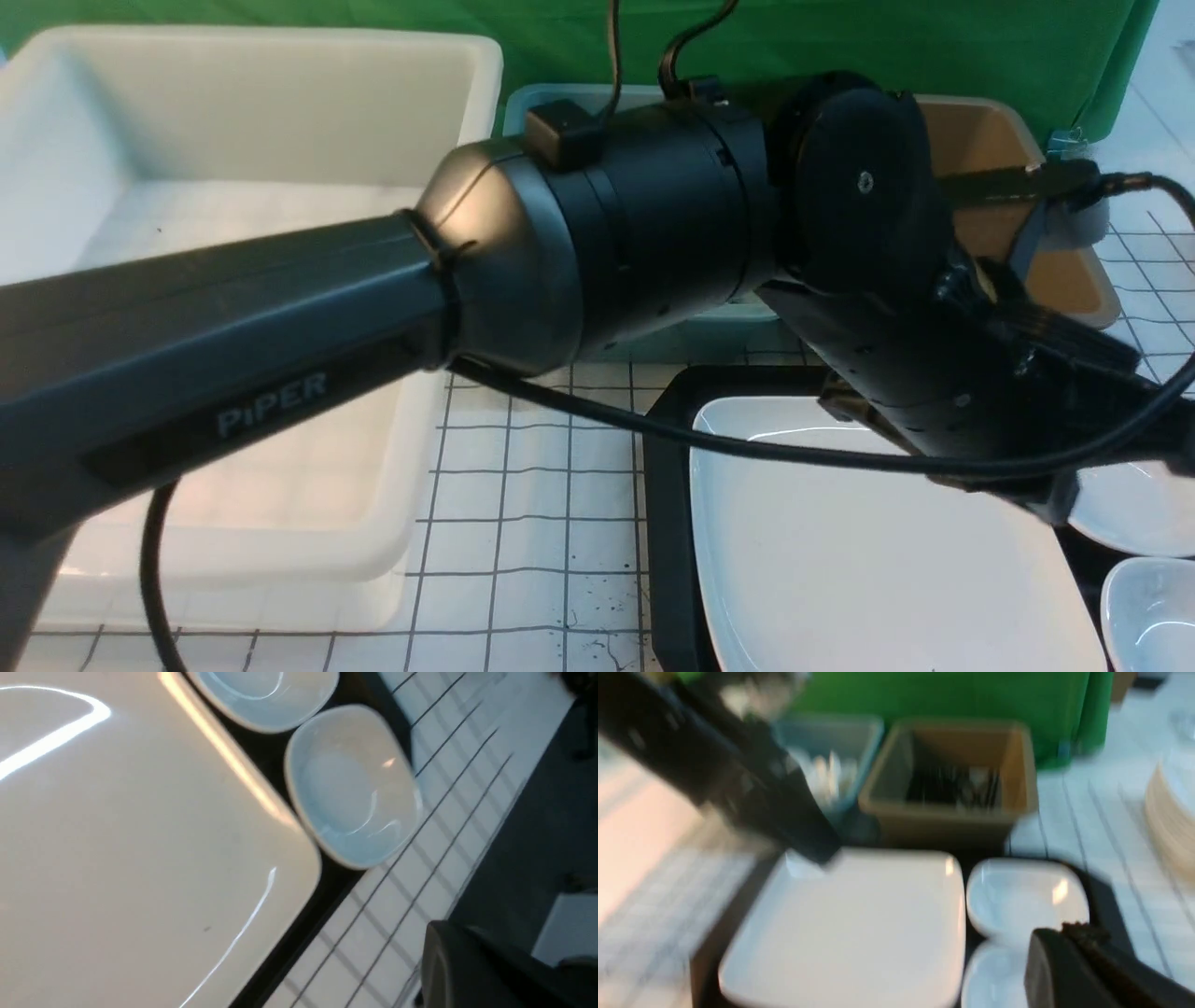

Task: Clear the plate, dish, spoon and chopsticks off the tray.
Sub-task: Use the right arm to grab a small plate from the dinner plate

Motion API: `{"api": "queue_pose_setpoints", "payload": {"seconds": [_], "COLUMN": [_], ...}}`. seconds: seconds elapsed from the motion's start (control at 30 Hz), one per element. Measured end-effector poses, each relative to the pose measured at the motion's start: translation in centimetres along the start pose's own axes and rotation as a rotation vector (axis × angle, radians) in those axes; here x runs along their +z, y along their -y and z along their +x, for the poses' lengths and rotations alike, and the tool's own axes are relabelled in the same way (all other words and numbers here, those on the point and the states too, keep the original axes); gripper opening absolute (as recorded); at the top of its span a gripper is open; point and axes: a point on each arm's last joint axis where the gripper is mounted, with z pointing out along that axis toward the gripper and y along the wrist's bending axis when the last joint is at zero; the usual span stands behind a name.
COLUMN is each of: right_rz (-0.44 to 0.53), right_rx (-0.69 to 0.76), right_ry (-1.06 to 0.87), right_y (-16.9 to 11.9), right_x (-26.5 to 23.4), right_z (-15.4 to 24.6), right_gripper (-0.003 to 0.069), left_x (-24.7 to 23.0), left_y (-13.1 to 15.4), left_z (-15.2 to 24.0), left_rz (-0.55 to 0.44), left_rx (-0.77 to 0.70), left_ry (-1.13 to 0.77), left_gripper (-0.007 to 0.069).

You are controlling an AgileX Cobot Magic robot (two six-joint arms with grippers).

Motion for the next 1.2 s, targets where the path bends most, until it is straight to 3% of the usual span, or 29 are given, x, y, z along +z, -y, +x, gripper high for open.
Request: {"api": "queue_pose_setpoints", "payload": {"seconds": [0.2, 0.33, 0.43, 0.57, 0.63, 0.77, 0.97, 1.2], "right_rz": [0.007, -0.027, -0.055, -0.083, -0.125, -0.157, -0.019, -0.014], "right_rx": [-0.013, -0.062, -0.108, -0.18, -0.256, -0.425, -0.667, -0.648], "right_ry": [-0.356, -0.565, -0.697, -0.829, -0.923, -1.034, -1.127, -1.172], "right_y": [-0.3, -0.7, -1.0, -1.4, -2.2, -3.5, -4.2, -5.8], "right_x": [3.9, 7.7, 10.2, 12.7, 14.4, 16.6, 20.0, 23.3], "right_z": [0.0, -0.2, -0.2, -0.1, 0.2, 0.9, 1.8, 3.5], "right_gripper": [0.0073, 0.0079, 0.0105, 0.0194, 0.0296, 0.04, 0.044, 0.0441], "left_x": [-2.3, -4.3, -5.8, -6.8, -7.4, -8.1, -9.3, -10.0], "left_y": [-4.7, -7.8, -9.3, -10.3, -10.9, -11.7, -13.2, -14.3], "left_z": [0.1, -0.4, -0.5, -0.1, 0.4, 1.5, 3.1, 4.3], "left_rz": [-0.204, -0.264, -0.279, -0.287, -0.289, -0.28, -0.289, -0.284], "left_rx": [0.027, 0.017, 0.013, 0.019, 0.049, 0.104, 0.083, 0.027], "left_ry": [-0.196, -0.197, -0.183, -0.185, -0.199, -0.225, -0.248, -0.256], "left_gripper": [-0.0003, -0.0003, -0.0003, -0.0003, -0.0003, -0.0002, -0.0002, -0.0002]}}
